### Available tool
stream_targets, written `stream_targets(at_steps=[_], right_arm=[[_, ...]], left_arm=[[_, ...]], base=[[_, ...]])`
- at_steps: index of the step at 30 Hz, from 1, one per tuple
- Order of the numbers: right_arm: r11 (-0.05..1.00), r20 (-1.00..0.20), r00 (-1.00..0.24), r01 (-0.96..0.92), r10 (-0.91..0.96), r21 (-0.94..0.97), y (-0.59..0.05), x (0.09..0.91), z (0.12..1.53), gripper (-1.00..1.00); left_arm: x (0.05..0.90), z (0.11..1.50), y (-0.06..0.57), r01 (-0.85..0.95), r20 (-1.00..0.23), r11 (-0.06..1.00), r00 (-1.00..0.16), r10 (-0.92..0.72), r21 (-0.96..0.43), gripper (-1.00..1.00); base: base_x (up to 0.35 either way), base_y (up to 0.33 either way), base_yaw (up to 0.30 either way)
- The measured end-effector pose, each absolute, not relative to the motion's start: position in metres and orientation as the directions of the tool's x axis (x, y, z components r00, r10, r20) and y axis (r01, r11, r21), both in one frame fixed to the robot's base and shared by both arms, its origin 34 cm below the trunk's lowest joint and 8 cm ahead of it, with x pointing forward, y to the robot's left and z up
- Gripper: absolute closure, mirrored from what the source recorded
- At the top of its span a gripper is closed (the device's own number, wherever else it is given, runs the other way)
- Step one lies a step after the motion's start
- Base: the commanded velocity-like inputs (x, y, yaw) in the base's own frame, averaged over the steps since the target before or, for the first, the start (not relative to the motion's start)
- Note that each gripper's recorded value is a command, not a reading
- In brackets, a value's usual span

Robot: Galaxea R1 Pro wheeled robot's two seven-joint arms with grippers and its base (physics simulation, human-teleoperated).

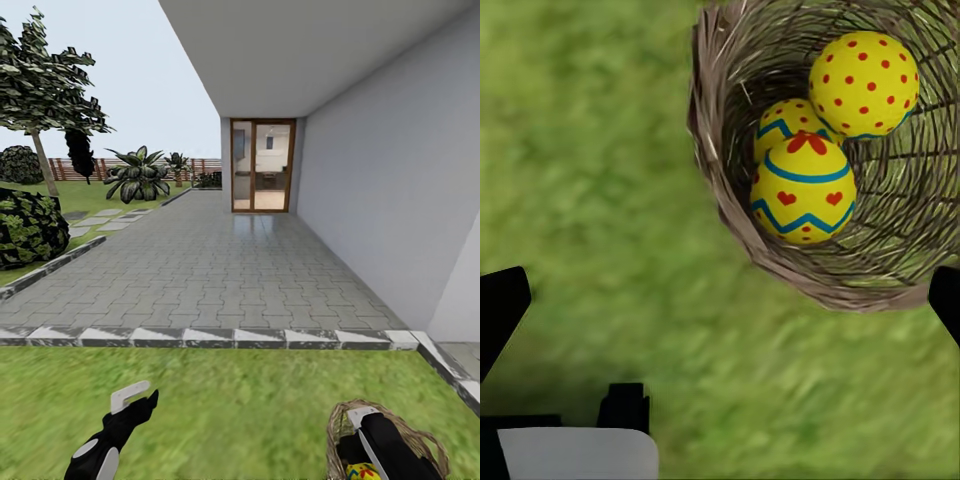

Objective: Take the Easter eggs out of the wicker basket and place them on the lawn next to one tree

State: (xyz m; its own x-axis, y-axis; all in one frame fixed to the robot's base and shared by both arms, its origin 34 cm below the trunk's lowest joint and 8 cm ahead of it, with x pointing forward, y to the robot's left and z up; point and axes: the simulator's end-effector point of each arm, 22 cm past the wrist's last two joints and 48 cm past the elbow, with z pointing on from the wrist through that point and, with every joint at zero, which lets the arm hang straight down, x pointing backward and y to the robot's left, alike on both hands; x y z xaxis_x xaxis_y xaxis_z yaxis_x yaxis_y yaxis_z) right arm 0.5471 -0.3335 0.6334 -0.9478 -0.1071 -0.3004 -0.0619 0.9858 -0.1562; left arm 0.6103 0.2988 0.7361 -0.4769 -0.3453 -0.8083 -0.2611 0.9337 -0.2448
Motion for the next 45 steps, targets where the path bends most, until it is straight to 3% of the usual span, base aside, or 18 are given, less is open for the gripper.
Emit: stream_targets(at_steps=[45], right_arm=[[0.986, -0.302, -0.947, -0.062, -0.107, -0.157, -0.334, 0.544, 0.588, -1.0]], left_arm=[[0.609, 0.692, 0.291, -0.255, -0.808, 0.931, -0.471, -0.354, -0.26, -1.0]], base=[[-0.001, 0.004, 0.0]])
